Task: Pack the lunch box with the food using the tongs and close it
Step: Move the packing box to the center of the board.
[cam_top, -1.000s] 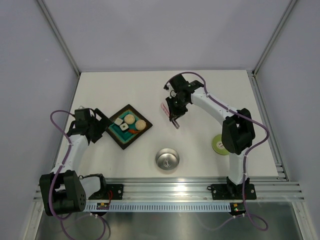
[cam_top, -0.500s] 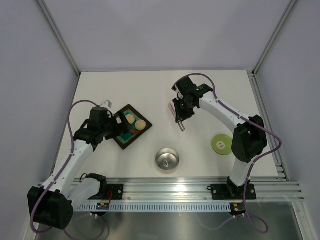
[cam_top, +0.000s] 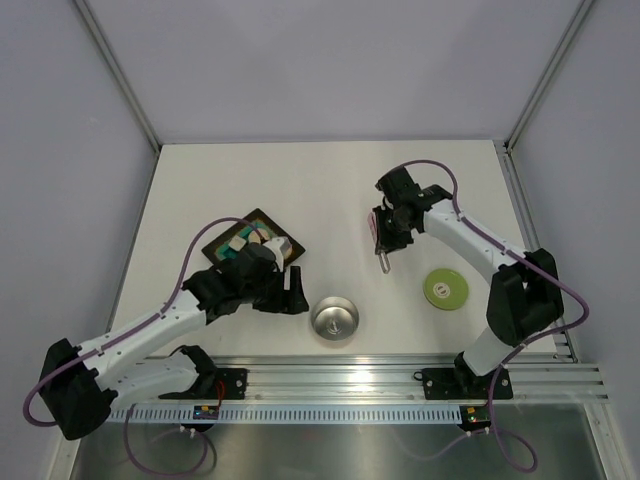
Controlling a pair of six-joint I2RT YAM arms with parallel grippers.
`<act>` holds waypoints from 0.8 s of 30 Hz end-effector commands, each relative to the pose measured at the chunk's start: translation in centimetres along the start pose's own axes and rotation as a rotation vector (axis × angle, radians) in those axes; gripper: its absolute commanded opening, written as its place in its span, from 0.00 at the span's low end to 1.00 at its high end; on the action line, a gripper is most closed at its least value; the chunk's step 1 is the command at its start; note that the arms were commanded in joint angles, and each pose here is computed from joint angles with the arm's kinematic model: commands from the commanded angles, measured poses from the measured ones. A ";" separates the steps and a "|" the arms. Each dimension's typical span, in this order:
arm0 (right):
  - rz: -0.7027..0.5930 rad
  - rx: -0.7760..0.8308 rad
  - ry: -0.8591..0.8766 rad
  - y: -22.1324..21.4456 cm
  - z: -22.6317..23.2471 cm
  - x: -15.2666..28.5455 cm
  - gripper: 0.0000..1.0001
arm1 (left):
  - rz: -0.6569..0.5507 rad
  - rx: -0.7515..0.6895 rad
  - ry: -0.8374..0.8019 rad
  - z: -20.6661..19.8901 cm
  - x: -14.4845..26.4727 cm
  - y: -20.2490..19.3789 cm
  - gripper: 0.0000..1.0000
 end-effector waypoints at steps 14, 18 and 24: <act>-0.069 -0.079 -0.036 -2.6 -1.5 2.0 0.18 | 0.044 -0.061 0.064 -1.8 -5.1 0.4 0.52; -0.069 -0.074 -0.038 -2.5 -1.6 1.8 0.18 | 0.032 -0.065 0.079 -1.7 -5.4 0.9 0.37; -0.072 -0.075 -0.037 -2.4 -1.6 1.7 0.18 | 0.015 -0.072 0.106 -1.5 -5.9 1.5 0.19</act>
Point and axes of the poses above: each gripper's point midway between its finger pads, its own x axis back along the fingers, its own z axis along the line the jaws close on, y = z × x, the point moved 1 cm from there along x, back along the fingers, and after that the axes turned 3 degrees about -x, right-handed, at the moved point
